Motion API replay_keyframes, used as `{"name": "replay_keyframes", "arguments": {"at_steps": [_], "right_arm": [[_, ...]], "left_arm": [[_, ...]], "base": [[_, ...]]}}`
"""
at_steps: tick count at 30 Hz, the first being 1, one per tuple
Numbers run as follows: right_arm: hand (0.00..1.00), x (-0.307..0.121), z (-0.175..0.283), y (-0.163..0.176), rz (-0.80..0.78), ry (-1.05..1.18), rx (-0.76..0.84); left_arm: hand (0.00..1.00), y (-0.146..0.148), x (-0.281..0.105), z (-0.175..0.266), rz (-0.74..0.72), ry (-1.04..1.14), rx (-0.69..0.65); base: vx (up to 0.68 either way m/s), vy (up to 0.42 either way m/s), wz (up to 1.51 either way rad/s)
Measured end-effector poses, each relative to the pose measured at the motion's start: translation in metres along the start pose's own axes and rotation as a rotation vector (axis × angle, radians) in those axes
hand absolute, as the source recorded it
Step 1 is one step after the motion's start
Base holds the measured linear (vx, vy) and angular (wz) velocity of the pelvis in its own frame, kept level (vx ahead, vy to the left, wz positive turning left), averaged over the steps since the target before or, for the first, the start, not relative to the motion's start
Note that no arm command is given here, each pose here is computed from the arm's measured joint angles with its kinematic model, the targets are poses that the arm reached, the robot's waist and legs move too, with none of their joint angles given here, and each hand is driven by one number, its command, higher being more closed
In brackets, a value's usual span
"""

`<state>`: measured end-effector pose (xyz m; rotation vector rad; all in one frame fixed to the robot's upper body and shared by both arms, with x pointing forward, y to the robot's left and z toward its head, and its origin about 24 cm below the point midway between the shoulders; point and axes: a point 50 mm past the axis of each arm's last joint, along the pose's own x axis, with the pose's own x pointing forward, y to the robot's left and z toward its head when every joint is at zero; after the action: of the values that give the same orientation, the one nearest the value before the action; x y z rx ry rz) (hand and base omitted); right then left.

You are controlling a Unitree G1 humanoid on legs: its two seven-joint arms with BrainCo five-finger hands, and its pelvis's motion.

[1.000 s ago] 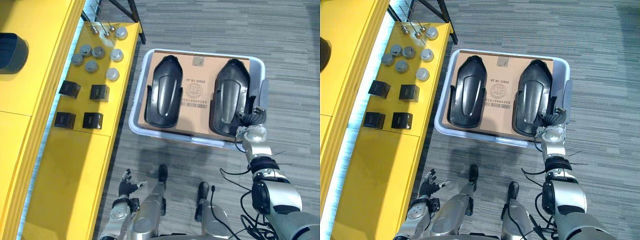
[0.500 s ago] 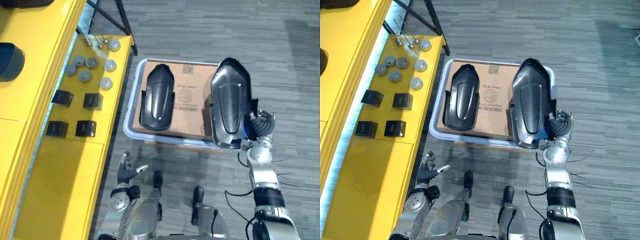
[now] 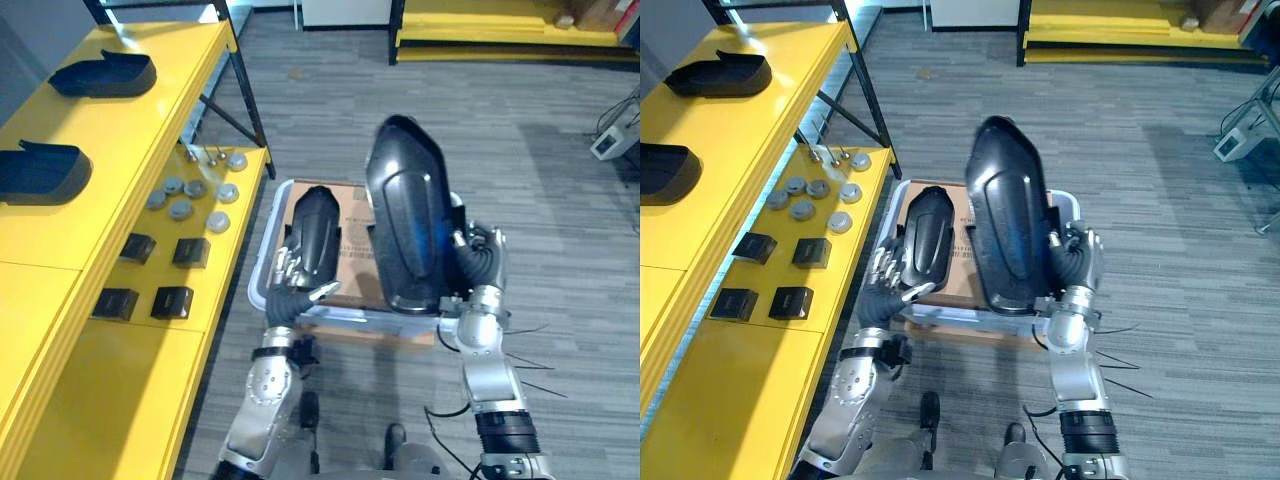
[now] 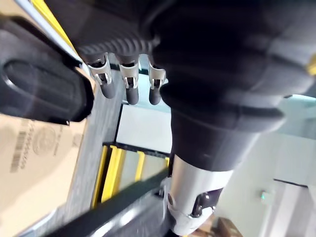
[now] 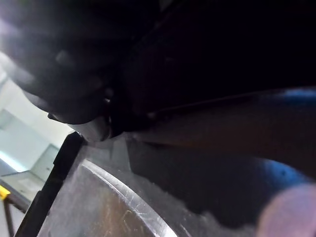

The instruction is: Walk over and take plastic housings, then place them on the shelf

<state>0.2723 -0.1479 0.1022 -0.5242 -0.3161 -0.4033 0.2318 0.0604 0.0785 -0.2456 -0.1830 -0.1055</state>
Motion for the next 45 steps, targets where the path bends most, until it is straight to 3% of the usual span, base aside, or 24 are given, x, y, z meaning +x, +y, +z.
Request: {"name": "replay_keyframes", "arguments": {"at_steps": [12, 13, 16, 17, 25, 34, 39, 45], "right_arm": [[1.0, -0.033, 0.016, 0.031, 0.121, -0.009, 0.123], [1.0, -0.034, 0.016, 0.032, 0.128, -0.003, 0.141], [1.0, -0.041, 0.014, 0.035, 0.141, 0.022, 0.157], [0.0, -0.042, 0.013, 0.035, 0.144, 0.031, 0.166], [0.0, -0.054, 0.021, 0.047, 0.299, -0.013, 0.267], [0.0, -0.05, 0.025, 0.035, 0.404, -0.075, 0.322], [0.0, -0.027, 0.045, -0.01, 0.278, -0.23, 0.414], [0.0, -0.003, 0.038, -0.082, -0.032, -0.283, 0.563]], "left_arm": [[0.0, 0.001, 0.003, -0.024, 0.095, 0.117, 0.074], [1.0, 0.002, 0.003, -0.025, 0.103, 0.119, 0.077], [1.0, 0.003, 0.002, -0.028, 0.123, 0.143, 0.06], [1.0, 0.004, 0.002, -0.029, 0.126, 0.151, 0.045], [1.0, 0.016, 0.003, -0.036, 0.171, 0.191, 0.042], [1.0, 0.027, 0.007, -0.03, 0.16, 0.138, 0.171], [1.0, 0.035, 0.007, -0.025, 0.175, 0.112, 0.241], [1.0, 0.058, -0.008, -0.032, 0.253, 0.17, 0.266]], "base": [[-0.01, -0.002, -0.04], [-0.02, 0.004, -0.13], [-0.02, 0.001, -0.11], [-0.02, 0.0, -0.06], [-0.01, -0.002, -0.02], [0.0, -0.001, 0.0], [0.0, -0.004, -0.01], [0.0, -0.003, -0.01]]}}
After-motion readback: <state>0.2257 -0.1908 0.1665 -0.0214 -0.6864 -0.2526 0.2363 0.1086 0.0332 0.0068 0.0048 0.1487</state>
